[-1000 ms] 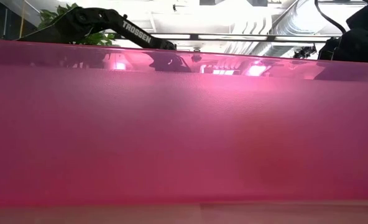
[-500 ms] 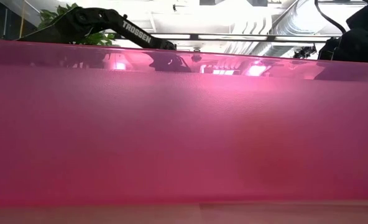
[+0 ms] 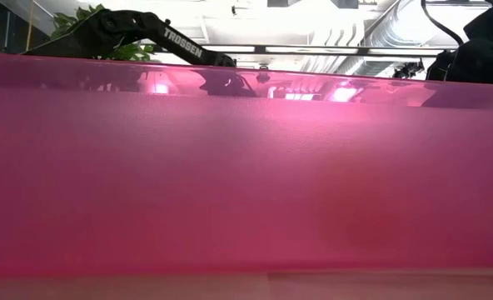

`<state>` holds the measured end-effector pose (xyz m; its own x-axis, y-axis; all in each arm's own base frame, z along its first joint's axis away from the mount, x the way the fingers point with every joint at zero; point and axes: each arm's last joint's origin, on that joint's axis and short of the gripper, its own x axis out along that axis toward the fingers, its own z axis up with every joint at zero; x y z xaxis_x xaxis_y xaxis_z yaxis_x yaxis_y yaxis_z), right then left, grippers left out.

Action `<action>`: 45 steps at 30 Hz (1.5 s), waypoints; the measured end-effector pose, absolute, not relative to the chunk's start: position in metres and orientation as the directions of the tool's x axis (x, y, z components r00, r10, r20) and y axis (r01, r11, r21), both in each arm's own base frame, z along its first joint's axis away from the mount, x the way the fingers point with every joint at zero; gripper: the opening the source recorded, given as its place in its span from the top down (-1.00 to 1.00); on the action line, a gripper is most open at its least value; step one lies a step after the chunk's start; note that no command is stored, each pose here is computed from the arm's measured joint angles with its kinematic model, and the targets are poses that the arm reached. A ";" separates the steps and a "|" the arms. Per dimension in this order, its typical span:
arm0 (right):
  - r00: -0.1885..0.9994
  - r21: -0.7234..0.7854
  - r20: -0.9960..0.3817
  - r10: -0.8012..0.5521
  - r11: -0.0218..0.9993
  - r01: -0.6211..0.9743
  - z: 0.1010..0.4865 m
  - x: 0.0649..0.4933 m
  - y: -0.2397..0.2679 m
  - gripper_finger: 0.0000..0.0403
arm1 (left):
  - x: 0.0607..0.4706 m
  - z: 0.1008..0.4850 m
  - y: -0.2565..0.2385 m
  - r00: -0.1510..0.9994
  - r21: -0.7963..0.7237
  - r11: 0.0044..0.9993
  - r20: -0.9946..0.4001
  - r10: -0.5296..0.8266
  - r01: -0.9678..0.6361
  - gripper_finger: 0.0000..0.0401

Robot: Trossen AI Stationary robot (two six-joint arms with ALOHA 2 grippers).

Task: Pick and place pill bottles into a basket
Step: Put the white pill bottle into the red bin

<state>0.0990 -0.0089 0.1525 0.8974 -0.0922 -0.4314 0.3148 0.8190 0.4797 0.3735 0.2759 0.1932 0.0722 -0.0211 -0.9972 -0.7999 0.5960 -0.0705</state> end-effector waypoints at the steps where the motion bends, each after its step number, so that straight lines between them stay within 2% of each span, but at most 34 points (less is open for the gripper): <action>1: 0.898 0.480 -0.431 -0.092 0.819 0.314 0.153 0.099 -0.009 -0.55 | 0.374 0.193 0.276 0.076 -0.077 0.596 -0.997 -0.027 -0.799 -0.06; 9: 0.897 0.480 -0.431 -0.092 0.819 0.315 0.152 0.099 -0.009 -0.55 | 0.374 0.195 0.274 0.110 -0.133 0.602 -0.991 -0.076 -0.788 -0.05; 16: 0.897 0.480 -0.432 -0.092 0.819 0.315 0.152 0.099 -0.009 -0.55 | 0.379 0.226 0.278 0.177 -0.156 0.618 -0.984 -0.027 -0.770 -0.05; 33: 0.897 0.476 -0.432 -0.091 0.822 0.313 0.152 0.099 -0.009 -0.55 | 0.373 0.315 0.272 0.464 -0.261 0.687 -0.877 0.125 -0.678 -0.05; 39: 0.897 0.475 -0.432 -0.091 0.822 0.313 0.152 0.099 -0.009 -0.55 | 0.364 0.349 0.262 0.574 -0.333 0.714 -0.810 0.118 -0.616 -0.05; 45: 0.897 0.474 -0.432 -0.091 0.823 0.312 0.152 0.099 -0.009 -0.55 | 0.353 0.388 0.250 0.724 -0.449 0.745 -0.686 0.066 -0.493 -0.05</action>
<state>0.0989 -0.0089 0.1524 0.8972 -0.0914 -0.4321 0.3123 0.8231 0.4743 0.3528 0.2496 0.3878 0.7242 0.0663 -0.6864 -0.4934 0.7453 -0.4485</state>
